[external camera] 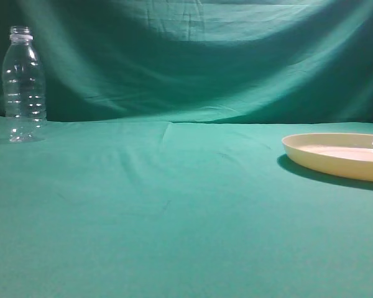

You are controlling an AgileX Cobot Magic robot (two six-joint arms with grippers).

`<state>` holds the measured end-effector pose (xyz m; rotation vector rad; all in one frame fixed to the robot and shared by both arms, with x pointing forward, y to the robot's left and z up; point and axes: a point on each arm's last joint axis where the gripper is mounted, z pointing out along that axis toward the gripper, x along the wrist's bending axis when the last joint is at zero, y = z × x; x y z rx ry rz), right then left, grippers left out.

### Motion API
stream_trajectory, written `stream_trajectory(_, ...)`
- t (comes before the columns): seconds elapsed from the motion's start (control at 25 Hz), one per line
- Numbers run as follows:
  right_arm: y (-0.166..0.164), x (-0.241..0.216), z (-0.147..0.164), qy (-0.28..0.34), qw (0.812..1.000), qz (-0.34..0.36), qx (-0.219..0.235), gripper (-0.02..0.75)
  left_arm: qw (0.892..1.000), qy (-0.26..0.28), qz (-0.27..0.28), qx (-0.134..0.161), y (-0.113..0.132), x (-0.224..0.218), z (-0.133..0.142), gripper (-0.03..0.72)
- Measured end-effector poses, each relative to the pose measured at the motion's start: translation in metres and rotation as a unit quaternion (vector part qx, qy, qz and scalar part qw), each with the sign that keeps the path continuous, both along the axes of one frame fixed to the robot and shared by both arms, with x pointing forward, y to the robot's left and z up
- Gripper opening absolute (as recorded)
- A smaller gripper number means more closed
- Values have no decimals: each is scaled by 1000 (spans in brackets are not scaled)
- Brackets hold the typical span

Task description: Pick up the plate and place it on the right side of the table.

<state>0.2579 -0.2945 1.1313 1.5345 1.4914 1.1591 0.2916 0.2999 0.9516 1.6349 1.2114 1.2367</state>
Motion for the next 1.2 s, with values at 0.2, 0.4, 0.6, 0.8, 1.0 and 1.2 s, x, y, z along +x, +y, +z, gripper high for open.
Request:
stream_trajectory(0.2,-1,-2,0,-35,999,6,-20,0,1000,0,0,0,0,0,0,0)
stream_trajectory(0.4,1,16,-23,-75,996,12,-48,0,1000,0,0,0,0,0,0,0)
stream_trajectory(0.6,1,22,-81,-78,995,13,-55,0,1000,0,0,0,0,0,0,0)
stream_trajectory(0.8,1,28,-139,-89,994,10,-55,0,1000,0,0,0,0,0,0,0)
stream_trajectory(1.0,1,35,-176,-80,995,9,-55,0,1000,0,0,0,0,0,0,0)
stream_trajectory(1.2,1,35,-179,-71,996,10,-56,0,1000,0,0,0,0,0,0,0)
